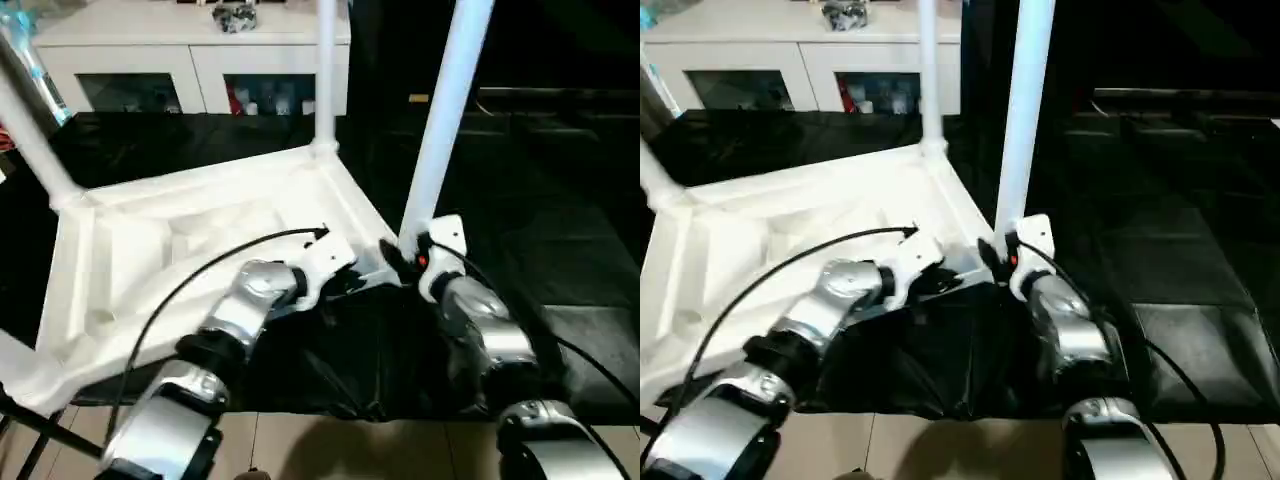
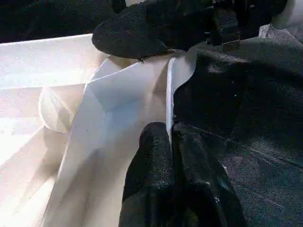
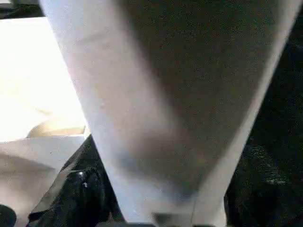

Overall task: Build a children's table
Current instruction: Rotate leg to tighten

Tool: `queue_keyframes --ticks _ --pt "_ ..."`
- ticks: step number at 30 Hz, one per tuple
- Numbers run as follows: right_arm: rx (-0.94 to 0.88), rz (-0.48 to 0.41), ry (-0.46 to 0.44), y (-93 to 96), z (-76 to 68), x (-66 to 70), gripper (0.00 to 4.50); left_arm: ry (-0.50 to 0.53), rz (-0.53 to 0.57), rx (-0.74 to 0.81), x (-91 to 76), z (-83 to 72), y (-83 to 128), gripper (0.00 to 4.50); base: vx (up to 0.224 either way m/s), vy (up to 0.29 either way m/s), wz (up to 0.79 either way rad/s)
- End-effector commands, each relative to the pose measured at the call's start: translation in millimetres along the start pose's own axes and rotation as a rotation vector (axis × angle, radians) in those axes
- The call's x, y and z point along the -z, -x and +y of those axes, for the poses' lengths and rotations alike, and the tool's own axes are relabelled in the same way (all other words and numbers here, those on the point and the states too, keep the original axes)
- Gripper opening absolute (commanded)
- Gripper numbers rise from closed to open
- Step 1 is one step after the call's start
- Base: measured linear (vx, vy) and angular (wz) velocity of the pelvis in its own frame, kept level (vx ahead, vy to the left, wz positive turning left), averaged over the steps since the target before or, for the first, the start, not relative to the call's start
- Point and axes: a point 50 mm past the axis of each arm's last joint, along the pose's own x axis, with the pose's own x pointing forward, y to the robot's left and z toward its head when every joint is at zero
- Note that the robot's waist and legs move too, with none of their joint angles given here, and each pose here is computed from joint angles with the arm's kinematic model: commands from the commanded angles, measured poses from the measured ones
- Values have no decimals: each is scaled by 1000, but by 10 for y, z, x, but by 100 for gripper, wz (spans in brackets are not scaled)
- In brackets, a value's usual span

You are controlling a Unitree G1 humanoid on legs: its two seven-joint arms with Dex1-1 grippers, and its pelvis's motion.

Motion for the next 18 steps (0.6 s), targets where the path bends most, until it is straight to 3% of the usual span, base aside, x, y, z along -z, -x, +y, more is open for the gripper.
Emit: queue_keyframes --ticks 1,2,5,7,14,15,18 --pt "-177 123 -51 -35 503 325 259 -6 -126 -45 -297 -59 -132 0 0 0 0" --pt "-186 112 -63 -35 501 313 315 -7 -129 -36 -291 -69 -128 0 0 0 0" --pt "-234 83 -76 15 409 284 338 -6 -160 33 -252 -83 -60 0 0 0 0" --pt "-275 75 -29 55 356 274 365 -22 -167 69 -224 -79 -11 0 0 0 0" --pt "-507 43 121 263 204 209 384 -52 -167 203 -130 -85 141 0 0 0 0" --pt "-635 34 171 386 156 171 384 -66 -150 262 -81 -76 212 0 0 0 0" --pt "-767 39 196 508 118 131 384 -73 -138 317 -41 -63 286 0 0 0 0"
